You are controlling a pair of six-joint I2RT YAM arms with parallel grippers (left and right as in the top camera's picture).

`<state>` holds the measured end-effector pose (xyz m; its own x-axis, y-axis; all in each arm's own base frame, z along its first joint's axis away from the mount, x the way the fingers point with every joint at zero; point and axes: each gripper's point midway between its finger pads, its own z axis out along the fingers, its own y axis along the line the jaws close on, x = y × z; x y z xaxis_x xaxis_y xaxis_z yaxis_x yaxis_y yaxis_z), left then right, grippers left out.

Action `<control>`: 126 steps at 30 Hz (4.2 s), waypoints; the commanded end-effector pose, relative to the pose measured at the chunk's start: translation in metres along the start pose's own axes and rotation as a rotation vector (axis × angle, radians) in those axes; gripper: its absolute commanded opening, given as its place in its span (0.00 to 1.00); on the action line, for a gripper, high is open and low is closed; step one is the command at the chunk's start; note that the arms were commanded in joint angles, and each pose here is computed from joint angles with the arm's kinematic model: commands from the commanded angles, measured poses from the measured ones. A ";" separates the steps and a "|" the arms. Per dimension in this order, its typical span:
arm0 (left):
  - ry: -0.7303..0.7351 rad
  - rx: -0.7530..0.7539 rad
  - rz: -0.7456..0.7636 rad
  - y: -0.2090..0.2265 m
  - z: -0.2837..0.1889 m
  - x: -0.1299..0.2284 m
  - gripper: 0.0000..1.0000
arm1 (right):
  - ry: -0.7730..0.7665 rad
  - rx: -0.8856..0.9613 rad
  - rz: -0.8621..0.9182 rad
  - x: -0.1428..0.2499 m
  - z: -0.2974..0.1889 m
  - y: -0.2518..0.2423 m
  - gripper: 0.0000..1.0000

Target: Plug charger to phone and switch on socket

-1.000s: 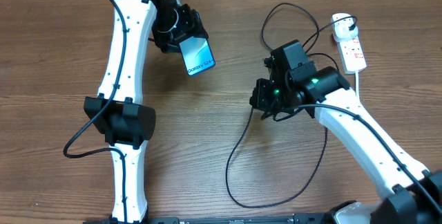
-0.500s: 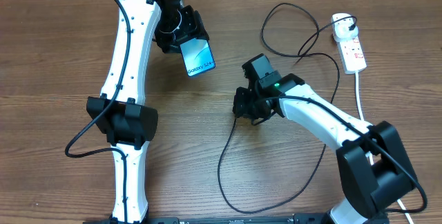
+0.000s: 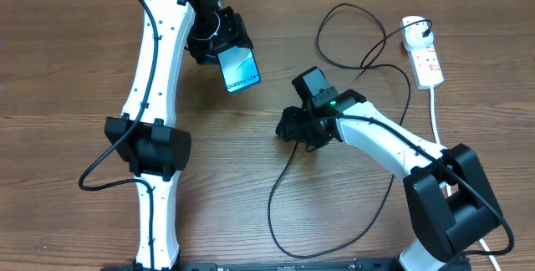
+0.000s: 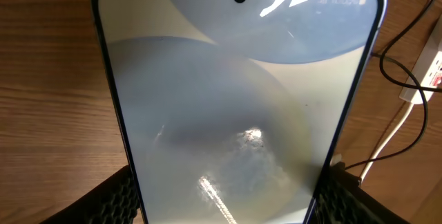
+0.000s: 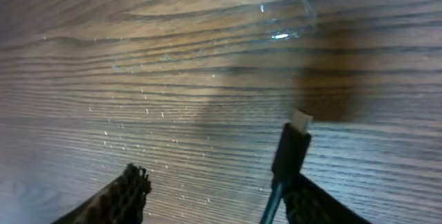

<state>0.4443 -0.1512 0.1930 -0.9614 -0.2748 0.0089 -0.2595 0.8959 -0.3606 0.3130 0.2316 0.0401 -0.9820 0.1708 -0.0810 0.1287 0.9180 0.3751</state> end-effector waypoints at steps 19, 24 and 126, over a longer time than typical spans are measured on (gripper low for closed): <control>-0.046 0.029 0.024 -0.010 -0.020 0.003 0.41 | 0.009 0.109 0.014 0.008 0.000 -0.022 1.00; -0.046 0.029 0.025 -0.011 -0.020 0.003 0.42 | 0.054 0.098 0.055 0.013 -0.006 -0.022 1.00; 0.067 0.232 -0.677 -0.066 -0.019 0.011 0.41 | -0.343 -0.612 0.174 -0.130 -0.138 0.109 0.33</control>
<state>0.4511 -0.2039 0.2092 -0.5836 -0.7274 0.3609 -0.8036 0.4536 -0.3853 0.4306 0.2623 0.2004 -0.8581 0.4984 -0.1238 0.1610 0.4900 0.8567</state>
